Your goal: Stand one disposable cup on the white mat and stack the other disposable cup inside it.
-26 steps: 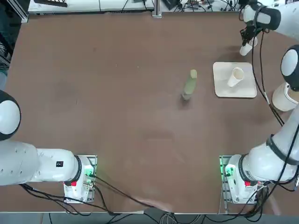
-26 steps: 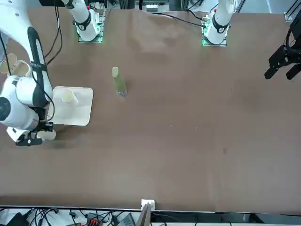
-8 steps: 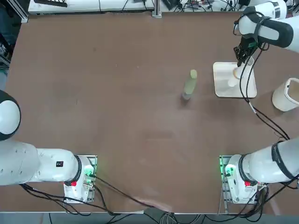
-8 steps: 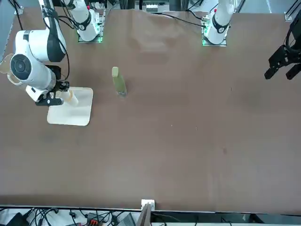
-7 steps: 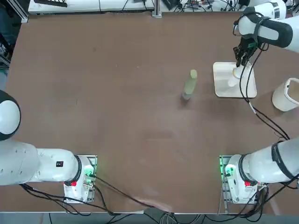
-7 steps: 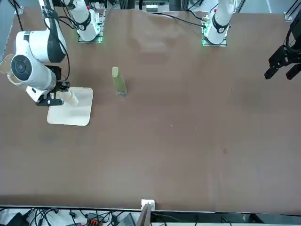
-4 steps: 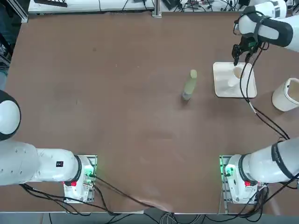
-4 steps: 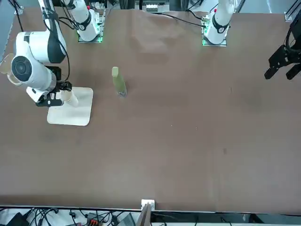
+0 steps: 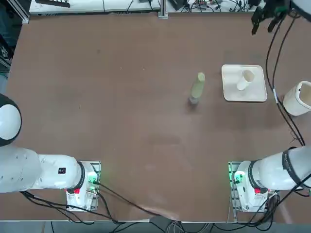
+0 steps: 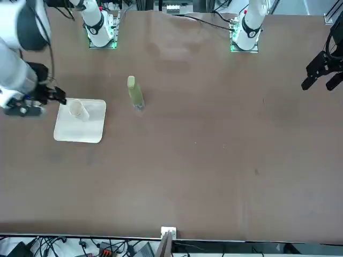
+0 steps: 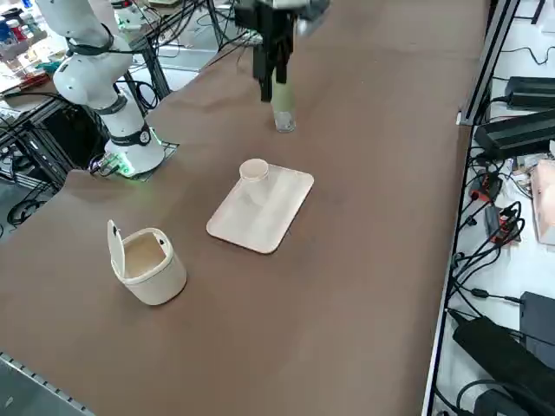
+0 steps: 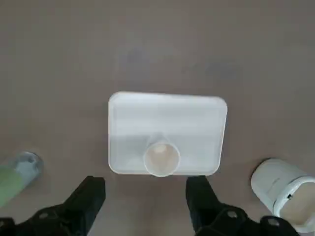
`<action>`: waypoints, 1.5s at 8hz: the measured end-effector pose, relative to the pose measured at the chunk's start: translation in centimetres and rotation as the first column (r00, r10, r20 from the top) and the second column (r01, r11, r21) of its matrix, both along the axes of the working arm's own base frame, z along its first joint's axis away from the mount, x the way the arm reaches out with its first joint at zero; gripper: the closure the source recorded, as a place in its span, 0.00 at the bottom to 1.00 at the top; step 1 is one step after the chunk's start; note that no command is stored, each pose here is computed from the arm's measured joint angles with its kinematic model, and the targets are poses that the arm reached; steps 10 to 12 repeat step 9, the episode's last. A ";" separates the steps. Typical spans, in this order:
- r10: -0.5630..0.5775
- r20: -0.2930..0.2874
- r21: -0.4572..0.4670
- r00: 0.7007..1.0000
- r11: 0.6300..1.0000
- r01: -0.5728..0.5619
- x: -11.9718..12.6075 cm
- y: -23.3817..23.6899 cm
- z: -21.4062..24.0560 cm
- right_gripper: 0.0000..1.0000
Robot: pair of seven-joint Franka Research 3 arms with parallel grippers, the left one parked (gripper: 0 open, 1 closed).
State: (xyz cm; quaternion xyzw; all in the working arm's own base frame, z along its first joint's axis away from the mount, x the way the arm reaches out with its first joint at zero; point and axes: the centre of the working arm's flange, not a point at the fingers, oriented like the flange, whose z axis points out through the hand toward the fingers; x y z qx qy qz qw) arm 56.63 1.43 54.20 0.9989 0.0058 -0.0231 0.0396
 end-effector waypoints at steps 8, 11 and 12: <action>-0.059 0.035 0.091 0.998 0.994 0.055 -4.1 -2.3 8.5 0.00; -0.059 0.027 0.090 0.998 0.994 0.056 -4.1 -2.3 8.1 0.00; -0.059 0.027 0.090 0.998 0.994 0.056 -4.1 -2.3 8.1 0.00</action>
